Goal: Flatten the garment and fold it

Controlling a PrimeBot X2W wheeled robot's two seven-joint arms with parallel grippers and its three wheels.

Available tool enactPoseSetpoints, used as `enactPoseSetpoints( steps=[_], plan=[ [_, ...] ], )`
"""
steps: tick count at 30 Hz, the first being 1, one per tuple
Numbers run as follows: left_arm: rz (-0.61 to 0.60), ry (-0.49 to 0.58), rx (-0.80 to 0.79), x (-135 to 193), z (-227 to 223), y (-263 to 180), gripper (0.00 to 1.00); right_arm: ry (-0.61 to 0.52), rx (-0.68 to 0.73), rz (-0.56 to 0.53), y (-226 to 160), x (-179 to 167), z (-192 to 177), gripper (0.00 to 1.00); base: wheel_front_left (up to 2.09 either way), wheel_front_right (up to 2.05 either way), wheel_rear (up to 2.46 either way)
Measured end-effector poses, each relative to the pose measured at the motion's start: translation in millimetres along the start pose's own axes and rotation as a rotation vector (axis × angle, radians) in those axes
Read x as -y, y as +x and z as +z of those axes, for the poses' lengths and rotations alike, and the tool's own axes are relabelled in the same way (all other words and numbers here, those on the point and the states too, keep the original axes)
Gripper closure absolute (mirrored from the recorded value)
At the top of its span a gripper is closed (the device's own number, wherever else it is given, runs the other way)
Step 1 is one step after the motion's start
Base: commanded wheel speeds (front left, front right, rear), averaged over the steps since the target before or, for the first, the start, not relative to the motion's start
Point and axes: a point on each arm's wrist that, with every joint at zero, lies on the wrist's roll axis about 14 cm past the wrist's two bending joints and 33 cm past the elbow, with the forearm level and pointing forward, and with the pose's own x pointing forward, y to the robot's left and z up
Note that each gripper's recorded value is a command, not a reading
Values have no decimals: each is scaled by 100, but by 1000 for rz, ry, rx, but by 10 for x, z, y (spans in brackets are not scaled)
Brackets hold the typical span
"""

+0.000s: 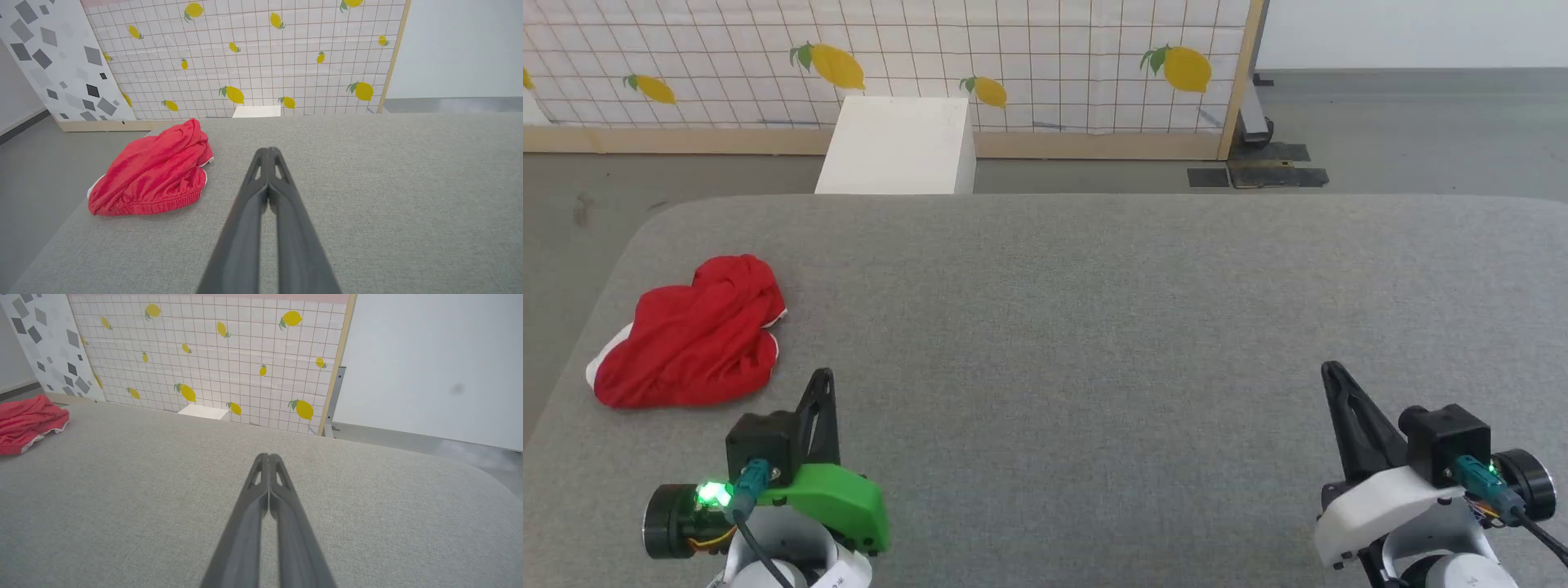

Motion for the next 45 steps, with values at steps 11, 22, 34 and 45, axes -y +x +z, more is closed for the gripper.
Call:
enactPoseSetpoints(
  steps=[11,22,34,45],
  plan=[
    [0,0,0,1,0,0,100,0,0,0,0,0,0,100,0,0,0],
    [0,0,0,1,0,0,100,0,0,0,0,1,0,100,0,0,0],
    [0,0,0,1,0,0,100,0,0,0,0,1,0,100,0,0,0],
    [0,0,0,1,0,0,100,0,0,0,0,1,1,100,0,0,0]
  ],
)
